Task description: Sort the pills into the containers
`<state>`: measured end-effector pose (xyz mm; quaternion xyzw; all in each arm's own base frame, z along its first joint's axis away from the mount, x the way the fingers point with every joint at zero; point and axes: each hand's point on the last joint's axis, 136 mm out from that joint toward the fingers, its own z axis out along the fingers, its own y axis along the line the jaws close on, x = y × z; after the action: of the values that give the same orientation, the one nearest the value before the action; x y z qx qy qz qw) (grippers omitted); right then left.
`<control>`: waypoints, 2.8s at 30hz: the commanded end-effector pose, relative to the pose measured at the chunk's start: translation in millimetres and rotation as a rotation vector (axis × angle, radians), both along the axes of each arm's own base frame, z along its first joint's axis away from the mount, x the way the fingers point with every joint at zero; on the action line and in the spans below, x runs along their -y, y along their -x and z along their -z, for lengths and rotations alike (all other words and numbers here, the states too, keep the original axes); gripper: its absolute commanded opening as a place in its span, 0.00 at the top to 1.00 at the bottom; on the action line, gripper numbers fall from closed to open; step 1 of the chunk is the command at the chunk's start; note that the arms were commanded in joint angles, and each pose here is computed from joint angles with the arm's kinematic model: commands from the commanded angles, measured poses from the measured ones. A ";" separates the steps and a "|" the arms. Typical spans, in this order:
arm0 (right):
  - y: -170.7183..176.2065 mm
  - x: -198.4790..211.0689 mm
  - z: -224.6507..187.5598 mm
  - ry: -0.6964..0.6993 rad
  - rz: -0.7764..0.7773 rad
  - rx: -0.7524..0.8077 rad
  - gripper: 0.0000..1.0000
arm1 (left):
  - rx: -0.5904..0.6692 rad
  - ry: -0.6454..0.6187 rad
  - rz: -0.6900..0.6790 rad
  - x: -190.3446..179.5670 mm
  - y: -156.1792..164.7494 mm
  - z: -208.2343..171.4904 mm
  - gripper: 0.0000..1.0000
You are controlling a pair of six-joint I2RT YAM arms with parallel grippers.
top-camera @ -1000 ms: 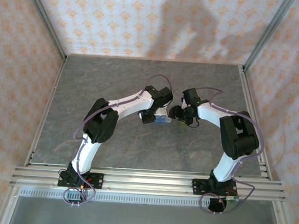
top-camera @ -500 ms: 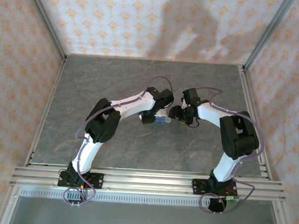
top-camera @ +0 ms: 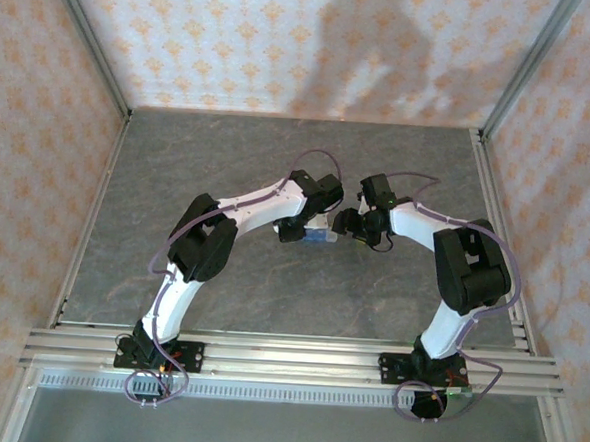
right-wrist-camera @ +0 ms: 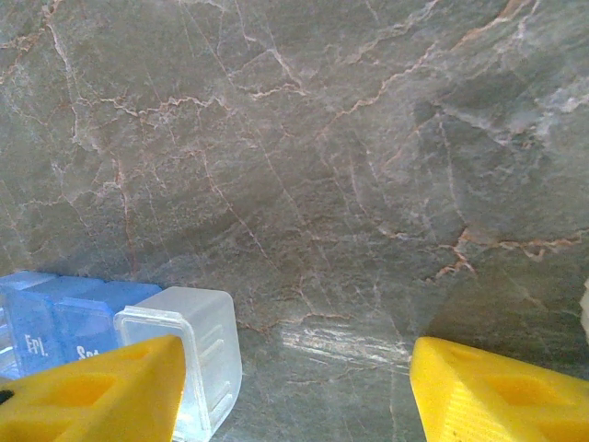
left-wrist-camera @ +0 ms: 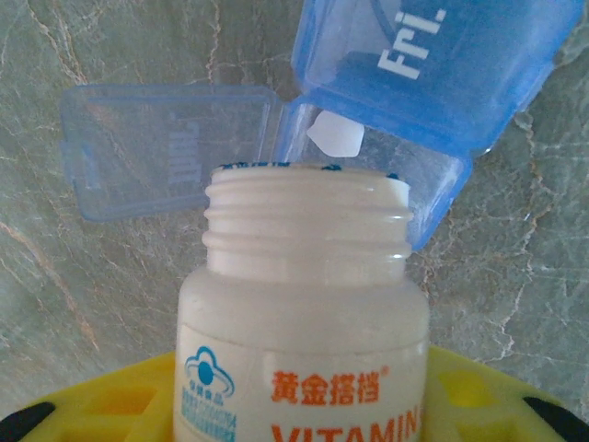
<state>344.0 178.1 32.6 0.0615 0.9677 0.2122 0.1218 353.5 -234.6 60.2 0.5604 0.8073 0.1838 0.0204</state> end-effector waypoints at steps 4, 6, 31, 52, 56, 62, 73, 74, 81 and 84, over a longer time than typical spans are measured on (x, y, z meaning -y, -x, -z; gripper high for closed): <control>5.9 0.2 12.0 0.026 -0.019 -0.027 0.34 | 0.007 -0.050 0.035 -1.2 1.4 -4.9 1.00; 6.1 -0.2 11.8 0.026 -0.020 -0.026 0.34 | 0.009 -0.058 0.039 -1.8 1.1 -4.6 1.00; 5.8 -0.7 13.0 0.027 -0.021 -0.029 0.34 | 0.019 -0.134 0.085 -5.3 2.8 5.9 1.00; 6.6 -2.6 14.7 0.024 -0.026 -0.034 0.34 | 0.061 -0.116 0.090 -6.5 4.7 -16.6 1.00; 6.9 -2.9 15.2 0.026 -0.027 -0.035 0.34 | 0.043 -0.122 0.087 -7.7 7.5 -9.1 1.00; 6.3 -3.1 15.4 0.025 -0.026 -0.035 0.34 | 0.031 -0.132 0.087 -8.3 8.1 -1.3 1.00; 7.2 -3.0 16.7 0.024 -0.028 -0.039 0.34 | 0.063 -0.104 0.076 -2.5 2.1 -17.6 1.00; 7.4 -2.8 17.5 0.025 -0.027 -0.041 0.34 | 0.067 -0.102 0.078 -2.1 1.5 -19.4 1.00; 7.5 -2.6 16.7 0.027 -0.028 -0.038 0.34 | 0.058 -0.100 0.071 -4.1 3.9 -16.6 1.00; 7.6 -2.1 16.0 0.028 -0.028 -0.036 0.34 | 0.057 -0.098 0.058 -6.5 5.0 -13.7 1.00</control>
<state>343.9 178.0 31.5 0.0600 0.9680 0.2114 0.1208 352.5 -230.2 59.0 0.5810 0.7791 0.2352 0.0132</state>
